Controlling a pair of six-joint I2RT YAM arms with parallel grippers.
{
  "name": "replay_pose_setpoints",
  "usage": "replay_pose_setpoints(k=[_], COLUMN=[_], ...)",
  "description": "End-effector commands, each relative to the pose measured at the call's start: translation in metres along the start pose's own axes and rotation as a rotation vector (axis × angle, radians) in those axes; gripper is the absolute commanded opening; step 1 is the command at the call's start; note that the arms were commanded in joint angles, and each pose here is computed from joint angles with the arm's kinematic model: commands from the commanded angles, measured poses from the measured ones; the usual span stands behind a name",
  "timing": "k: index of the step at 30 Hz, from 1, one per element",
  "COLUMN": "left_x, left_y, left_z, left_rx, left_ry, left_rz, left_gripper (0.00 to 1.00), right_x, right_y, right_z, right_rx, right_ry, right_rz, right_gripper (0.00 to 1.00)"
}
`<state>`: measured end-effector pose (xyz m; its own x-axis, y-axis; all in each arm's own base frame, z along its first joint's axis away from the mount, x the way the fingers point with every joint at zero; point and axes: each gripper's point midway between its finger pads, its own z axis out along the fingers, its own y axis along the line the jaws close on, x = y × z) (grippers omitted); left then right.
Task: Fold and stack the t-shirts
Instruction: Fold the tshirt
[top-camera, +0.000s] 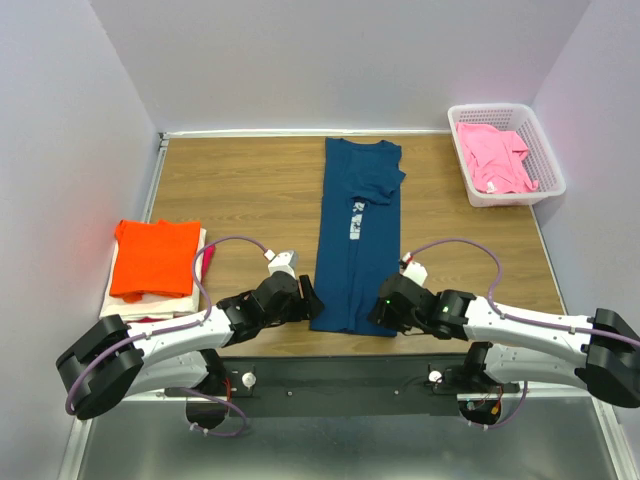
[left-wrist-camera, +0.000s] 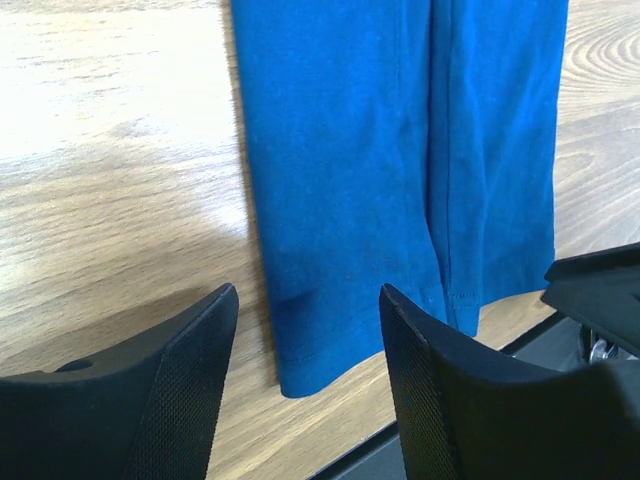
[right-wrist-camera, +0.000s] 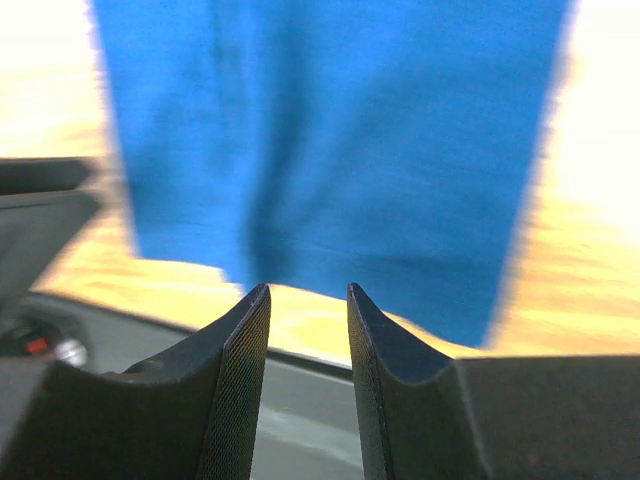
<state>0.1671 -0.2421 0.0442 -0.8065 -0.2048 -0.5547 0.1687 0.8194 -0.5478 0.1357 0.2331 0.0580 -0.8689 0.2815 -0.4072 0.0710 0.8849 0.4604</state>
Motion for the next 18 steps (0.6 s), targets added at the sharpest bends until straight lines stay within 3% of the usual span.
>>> replay_pose_setpoints(k=[1, 6, 18], left_x=[-0.004, 0.000, 0.010], left_y=[-0.005, -0.003, 0.003], left_z=[-0.001, 0.001, 0.003], left_rx=[0.012, 0.007, -0.002], left_ry=[0.002, 0.018, 0.053], left_rz=[0.023, 0.036, 0.046], left_gripper=[0.65, 0.63, 0.56], right_x=[0.005, 0.010, 0.016], right_y=[-0.059, -0.083, -0.085], right_z=[-0.006, -0.016, -0.008], right_rx=[0.213, 0.285, 0.339], right_ry=[-0.028, -0.022, 0.017], right_rz=[0.018, 0.048, 0.014], right_gripper=[0.44, 0.44, 0.44])
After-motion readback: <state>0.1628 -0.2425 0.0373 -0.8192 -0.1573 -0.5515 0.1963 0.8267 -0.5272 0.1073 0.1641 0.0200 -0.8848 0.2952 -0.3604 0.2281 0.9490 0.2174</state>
